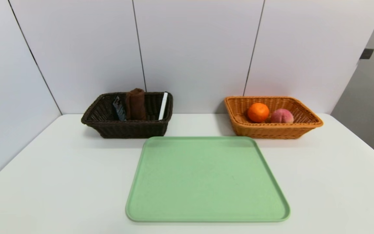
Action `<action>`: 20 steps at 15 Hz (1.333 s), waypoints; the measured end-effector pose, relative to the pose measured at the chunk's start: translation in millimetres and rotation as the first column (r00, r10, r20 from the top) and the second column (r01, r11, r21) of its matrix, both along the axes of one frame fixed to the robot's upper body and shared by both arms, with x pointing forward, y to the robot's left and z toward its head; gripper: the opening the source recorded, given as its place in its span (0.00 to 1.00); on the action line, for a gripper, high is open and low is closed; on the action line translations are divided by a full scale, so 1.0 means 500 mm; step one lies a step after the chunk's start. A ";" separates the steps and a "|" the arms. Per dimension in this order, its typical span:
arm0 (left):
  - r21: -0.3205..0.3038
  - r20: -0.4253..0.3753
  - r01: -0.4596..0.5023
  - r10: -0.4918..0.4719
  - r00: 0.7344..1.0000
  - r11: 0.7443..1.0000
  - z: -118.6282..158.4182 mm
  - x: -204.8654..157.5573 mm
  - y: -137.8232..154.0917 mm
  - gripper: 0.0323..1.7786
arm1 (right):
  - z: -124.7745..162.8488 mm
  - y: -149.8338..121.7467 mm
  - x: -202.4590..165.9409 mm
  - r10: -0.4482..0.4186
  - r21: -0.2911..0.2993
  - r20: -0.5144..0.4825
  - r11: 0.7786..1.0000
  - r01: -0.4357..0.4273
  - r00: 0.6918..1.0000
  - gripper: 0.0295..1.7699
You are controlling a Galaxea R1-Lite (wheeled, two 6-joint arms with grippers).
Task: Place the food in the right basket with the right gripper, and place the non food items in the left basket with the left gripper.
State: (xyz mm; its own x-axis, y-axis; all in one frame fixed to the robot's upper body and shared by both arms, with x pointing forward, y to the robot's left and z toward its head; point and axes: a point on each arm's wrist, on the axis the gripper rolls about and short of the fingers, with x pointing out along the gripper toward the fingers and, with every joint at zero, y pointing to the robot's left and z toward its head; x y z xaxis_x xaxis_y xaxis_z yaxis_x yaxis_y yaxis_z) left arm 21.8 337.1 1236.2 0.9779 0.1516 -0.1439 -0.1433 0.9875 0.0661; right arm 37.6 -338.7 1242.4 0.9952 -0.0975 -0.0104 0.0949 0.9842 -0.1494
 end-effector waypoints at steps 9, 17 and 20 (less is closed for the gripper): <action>0.057 0.281 0.061 -0.075 0.957 0.996 -0.067 0.087 -0.003 0.95 | -0.116 0.007 0.062 0.161 -0.079 0.023 0.984 -0.159 0.987 0.96; -0.012 0.143 0.154 -0.150 0.978 0.988 -0.108 0.094 -0.007 0.95 | -0.118 0.007 0.063 0.160 -0.062 0.014 0.985 -0.159 0.987 0.96; -0.013 0.142 0.153 -0.150 0.978 0.988 -0.109 0.094 -0.007 0.95 | -0.119 0.007 0.063 0.159 -0.069 0.011 0.985 -0.158 0.987 0.96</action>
